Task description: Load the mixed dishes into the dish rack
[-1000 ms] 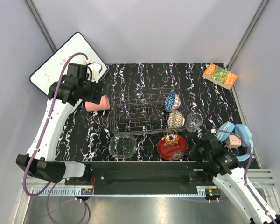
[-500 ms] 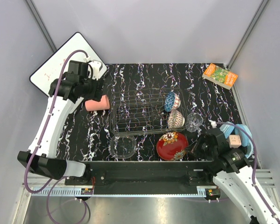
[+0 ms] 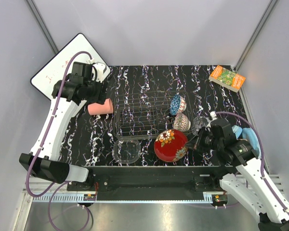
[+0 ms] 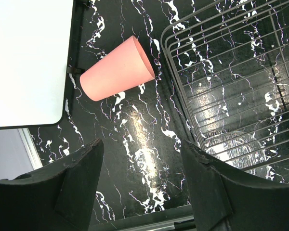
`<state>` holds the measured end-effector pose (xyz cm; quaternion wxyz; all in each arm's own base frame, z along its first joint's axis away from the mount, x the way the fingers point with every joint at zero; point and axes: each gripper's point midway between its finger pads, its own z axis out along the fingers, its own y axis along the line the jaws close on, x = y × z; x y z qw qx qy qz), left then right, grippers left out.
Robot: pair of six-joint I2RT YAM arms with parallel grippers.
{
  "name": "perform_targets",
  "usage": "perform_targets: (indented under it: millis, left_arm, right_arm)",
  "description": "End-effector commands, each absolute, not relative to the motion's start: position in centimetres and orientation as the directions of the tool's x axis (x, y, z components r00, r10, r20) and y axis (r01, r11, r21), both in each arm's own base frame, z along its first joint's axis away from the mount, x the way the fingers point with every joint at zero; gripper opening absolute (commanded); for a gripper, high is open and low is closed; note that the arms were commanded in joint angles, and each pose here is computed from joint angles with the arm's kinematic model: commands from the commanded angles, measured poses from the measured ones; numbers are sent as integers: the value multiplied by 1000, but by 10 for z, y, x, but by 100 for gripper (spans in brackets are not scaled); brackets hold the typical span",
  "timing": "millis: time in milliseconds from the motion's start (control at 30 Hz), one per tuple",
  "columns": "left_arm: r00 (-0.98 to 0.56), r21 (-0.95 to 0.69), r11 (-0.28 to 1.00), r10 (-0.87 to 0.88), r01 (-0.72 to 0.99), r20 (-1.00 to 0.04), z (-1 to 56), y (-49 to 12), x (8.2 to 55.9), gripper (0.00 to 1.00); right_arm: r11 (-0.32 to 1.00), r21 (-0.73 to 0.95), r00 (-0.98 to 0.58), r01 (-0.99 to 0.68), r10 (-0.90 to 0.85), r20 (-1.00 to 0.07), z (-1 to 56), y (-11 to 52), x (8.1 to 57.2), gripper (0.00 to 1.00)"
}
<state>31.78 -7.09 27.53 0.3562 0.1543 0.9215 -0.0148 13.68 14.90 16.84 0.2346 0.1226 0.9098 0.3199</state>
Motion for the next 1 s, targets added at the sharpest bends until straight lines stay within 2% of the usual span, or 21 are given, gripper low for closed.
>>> perform_targets:
  millis: [0,200,433,533,733,967]
  left_arm:
    - [-670,64,952,259,300,-695,285,-77,322,68]
    - [-665,68,951,262,303,-699,287,-77,323,68]
    - [-673,66,951,262,303,-692,283,-76,320,67]
    - [-675,75,950,271,304,-687,281,-74,318,67]
    - [-671,100,949,284,299,-685,275,-70,317,66]
    - [-676,85,948,281,308,-681,269,-74,321,66]
  right_arm:
    - [674,723,-818,-150,326,-474,240,176,151,0]
    - [690,691,-801,-216,280,-530,265,185,161,0]
    - [818,446,-608,-364,154,-779,314,182,231,0]
    - [860,323,-528,-395,75,-846,330,182,260,0]
    - [914,137,-397,-381,-28,-918,350,179,301,0]
    - [941,-123,-290,-316,-219,-932,338,183,337,0]
